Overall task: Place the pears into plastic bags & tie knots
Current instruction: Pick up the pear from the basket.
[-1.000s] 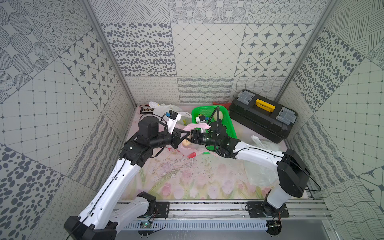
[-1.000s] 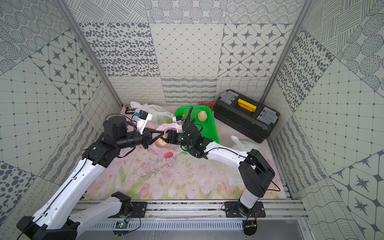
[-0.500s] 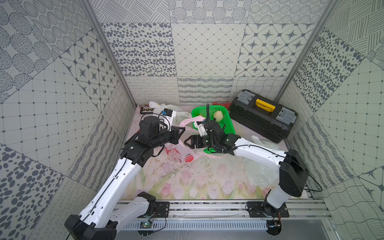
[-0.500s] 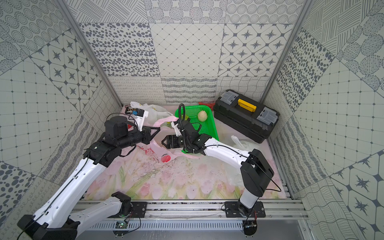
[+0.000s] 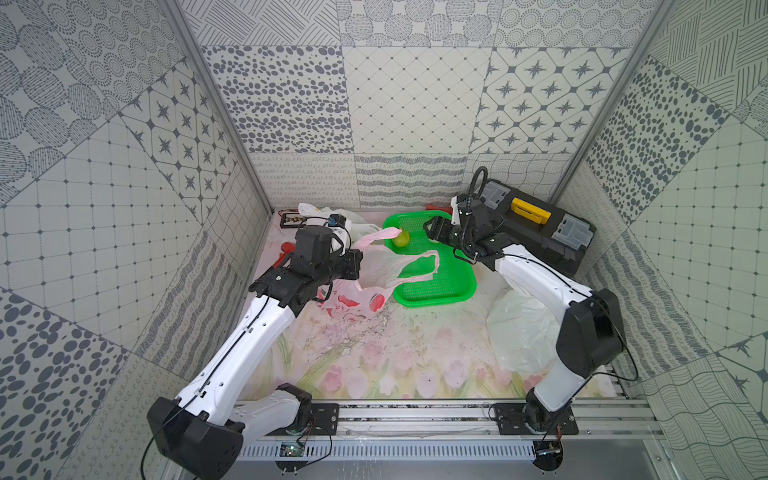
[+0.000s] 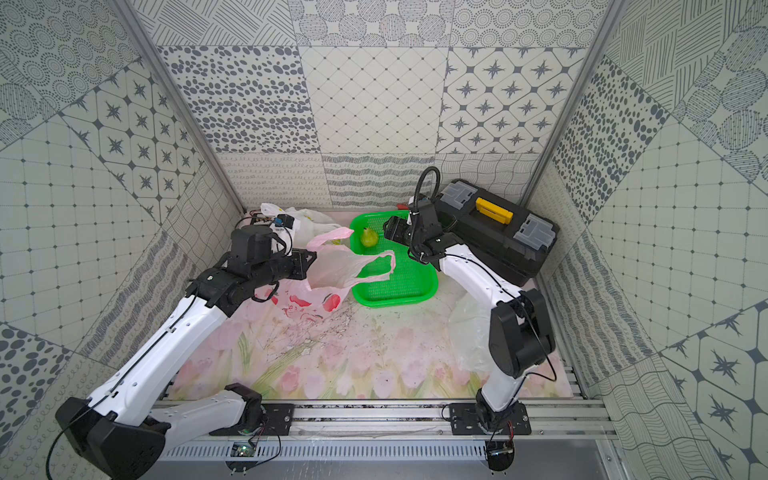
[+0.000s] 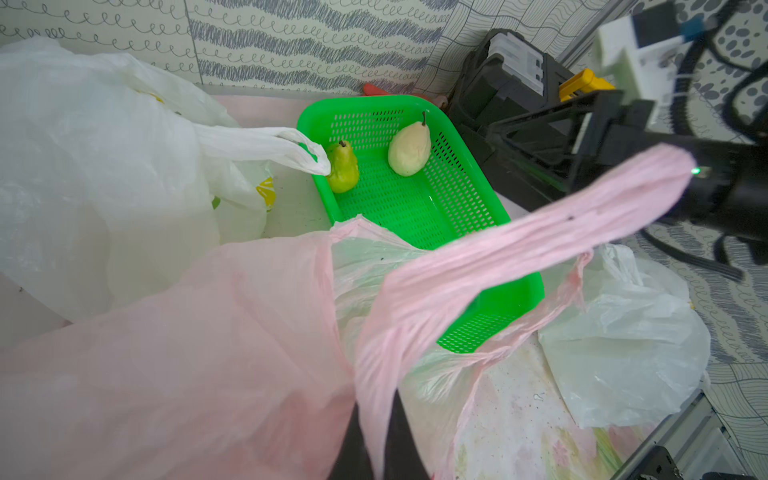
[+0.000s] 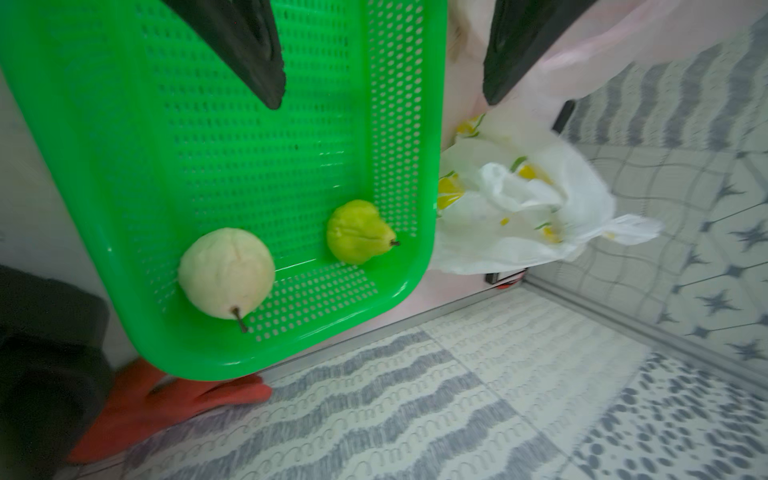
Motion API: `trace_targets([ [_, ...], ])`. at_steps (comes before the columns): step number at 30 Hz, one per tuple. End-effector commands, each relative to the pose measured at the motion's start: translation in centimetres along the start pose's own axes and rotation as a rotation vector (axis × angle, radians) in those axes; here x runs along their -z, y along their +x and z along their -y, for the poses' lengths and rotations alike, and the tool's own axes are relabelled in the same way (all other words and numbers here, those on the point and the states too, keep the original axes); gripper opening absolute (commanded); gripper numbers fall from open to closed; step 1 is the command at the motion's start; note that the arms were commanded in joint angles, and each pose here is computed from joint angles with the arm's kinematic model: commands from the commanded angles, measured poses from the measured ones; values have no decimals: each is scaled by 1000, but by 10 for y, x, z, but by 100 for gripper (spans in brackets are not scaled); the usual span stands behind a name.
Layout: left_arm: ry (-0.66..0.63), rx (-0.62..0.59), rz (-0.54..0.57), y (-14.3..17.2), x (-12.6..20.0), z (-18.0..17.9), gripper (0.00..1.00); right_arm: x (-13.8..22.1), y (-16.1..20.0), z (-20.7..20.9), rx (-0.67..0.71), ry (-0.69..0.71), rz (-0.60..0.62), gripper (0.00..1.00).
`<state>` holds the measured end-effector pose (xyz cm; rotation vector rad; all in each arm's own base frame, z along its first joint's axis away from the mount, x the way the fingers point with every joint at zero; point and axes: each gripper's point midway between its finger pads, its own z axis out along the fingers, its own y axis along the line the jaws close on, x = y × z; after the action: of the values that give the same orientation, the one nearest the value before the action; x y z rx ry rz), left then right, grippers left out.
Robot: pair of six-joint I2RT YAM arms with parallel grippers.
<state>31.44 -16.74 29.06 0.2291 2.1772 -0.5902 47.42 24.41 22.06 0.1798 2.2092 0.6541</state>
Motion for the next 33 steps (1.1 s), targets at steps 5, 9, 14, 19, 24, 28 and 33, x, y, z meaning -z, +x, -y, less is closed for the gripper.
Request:
trace_targets([
  [5,0,-69,45,-7,18,3,0,-82,-24,62,134,360,93,76],
  [9,8,-62,22,-1,19,4,0,-113,-25,76,157,440,92,76],
  [14,23,-44,16,2,19,6,0,-140,-20,99,179,554,73,76],
  [19,29,-39,12,4,19,7,0,-164,-11,117,174,588,18,75],
  [24,24,-45,12,5,20,6,0,-154,-18,88,158,442,31,50],
  [28,16,-60,16,3,20,5,0,-110,-31,39,130,253,105,38],
  [33,12,-60,11,0,15,5,0,-26,-29,-35,94,-54,140,38],
])
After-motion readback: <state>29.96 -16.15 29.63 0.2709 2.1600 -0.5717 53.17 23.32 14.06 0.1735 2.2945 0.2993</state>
